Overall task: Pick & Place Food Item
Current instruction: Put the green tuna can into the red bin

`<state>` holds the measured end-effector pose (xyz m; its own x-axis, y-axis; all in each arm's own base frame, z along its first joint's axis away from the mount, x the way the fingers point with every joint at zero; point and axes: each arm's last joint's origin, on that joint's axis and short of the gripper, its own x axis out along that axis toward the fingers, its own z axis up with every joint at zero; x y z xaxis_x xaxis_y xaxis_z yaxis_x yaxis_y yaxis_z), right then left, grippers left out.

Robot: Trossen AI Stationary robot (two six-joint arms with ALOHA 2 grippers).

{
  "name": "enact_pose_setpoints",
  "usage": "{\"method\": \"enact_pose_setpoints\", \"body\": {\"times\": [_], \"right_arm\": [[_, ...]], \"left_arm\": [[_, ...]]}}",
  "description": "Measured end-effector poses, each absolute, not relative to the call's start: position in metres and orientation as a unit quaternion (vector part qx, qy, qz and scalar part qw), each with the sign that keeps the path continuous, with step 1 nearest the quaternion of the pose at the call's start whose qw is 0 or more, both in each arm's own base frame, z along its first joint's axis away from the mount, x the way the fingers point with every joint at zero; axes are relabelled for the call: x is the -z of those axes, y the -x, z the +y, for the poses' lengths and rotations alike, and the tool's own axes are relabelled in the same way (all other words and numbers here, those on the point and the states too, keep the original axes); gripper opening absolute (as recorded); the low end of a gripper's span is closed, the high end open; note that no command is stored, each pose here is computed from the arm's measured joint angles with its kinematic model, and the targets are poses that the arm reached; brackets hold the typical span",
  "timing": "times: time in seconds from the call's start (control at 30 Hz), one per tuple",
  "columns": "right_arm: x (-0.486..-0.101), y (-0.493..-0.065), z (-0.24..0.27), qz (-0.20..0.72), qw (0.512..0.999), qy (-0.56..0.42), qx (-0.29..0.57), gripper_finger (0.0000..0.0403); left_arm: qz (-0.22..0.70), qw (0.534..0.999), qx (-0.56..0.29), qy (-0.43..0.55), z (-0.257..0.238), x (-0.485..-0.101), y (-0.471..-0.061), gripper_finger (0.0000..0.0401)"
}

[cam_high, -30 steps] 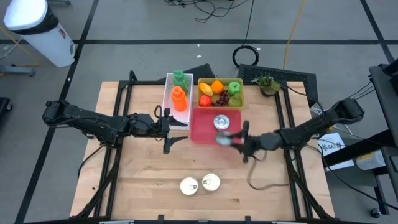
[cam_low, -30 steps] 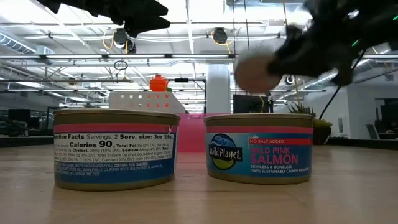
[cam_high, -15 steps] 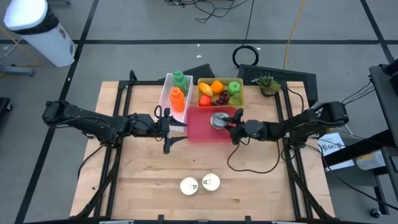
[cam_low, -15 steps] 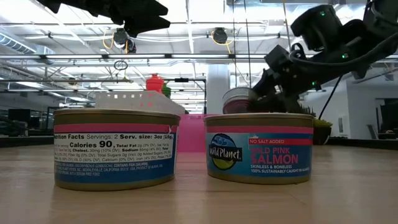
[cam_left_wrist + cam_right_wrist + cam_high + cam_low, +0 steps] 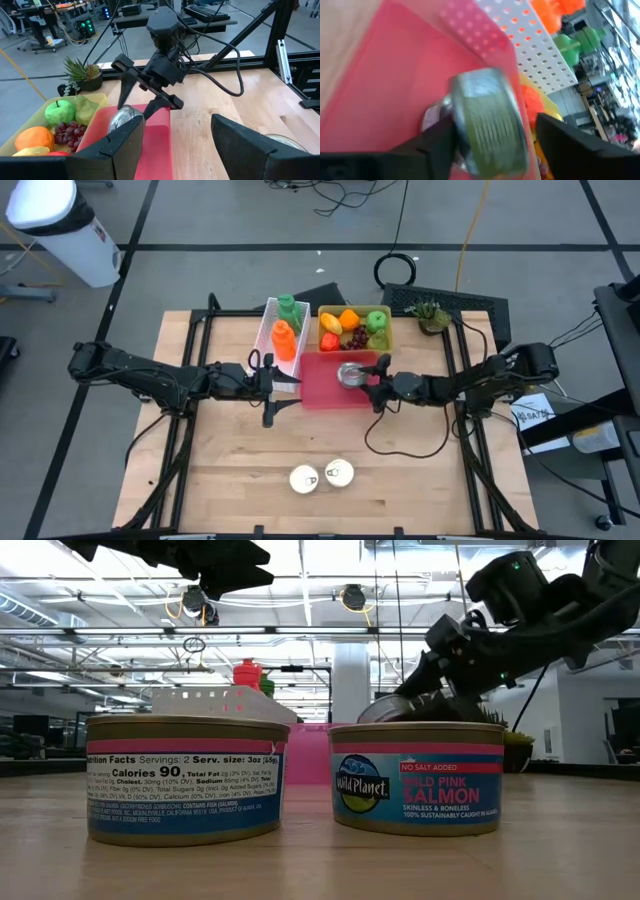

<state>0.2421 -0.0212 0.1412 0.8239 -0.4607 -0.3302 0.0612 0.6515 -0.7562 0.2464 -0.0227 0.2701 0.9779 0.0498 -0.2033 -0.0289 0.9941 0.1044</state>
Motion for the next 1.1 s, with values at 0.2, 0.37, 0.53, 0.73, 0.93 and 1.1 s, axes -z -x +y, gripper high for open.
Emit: {"method": "enact_pose_setpoints", "body": {"times": [0.2, 0.37, 0.53, 0.73, 0.93, 1.1], "right_arm": [[-0.1423, -0.2422, -0.0218, 0.247, 0.889, 0.347, 0.169, 0.0327], [-0.1426, -0.2424, -0.0217, 0.242, 0.895, 0.333, 0.171, 0.0332], [-0.1417, -0.2425, -0.0210, 0.234, 0.911, 0.292, 0.170, 0.0321], [-0.1409, -0.2422, -0.0212, 0.230, 0.922, 0.261, 0.171, 0.0320], [-0.1394, -0.2413, -0.0239, 0.236, 0.924, 0.243, 0.179, 0.0318], [-0.1348, -0.2390, -0.0296, 0.257, 0.928, 0.199, 0.182, 0.0318]], "left_arm": [[0.103, 0.993, -0.020, -0.051, -0.0227, -0.2701, -0.2464, 0.0243], [0.103, 0.993, -0.020, -0.051, -0.0228, -0.2701, -0.2464, 0.0243], [0.103, 0.993, -0.020, -0.051, -0.0228, -0.2701, -0.2464, 0.0243], [0.103, 0.993, -0.020, -0.051, -0.0228, -0.2701, -0.2464, 0.0243], [0.103, 0.993, -0.020, -0.051, -0.0228, -0.2701, -0.2464, 0.0243], [0.103, 0.993, -0.020, -0.051, -0.0228, -0.2701, -0.2464, 0.0243]]}}
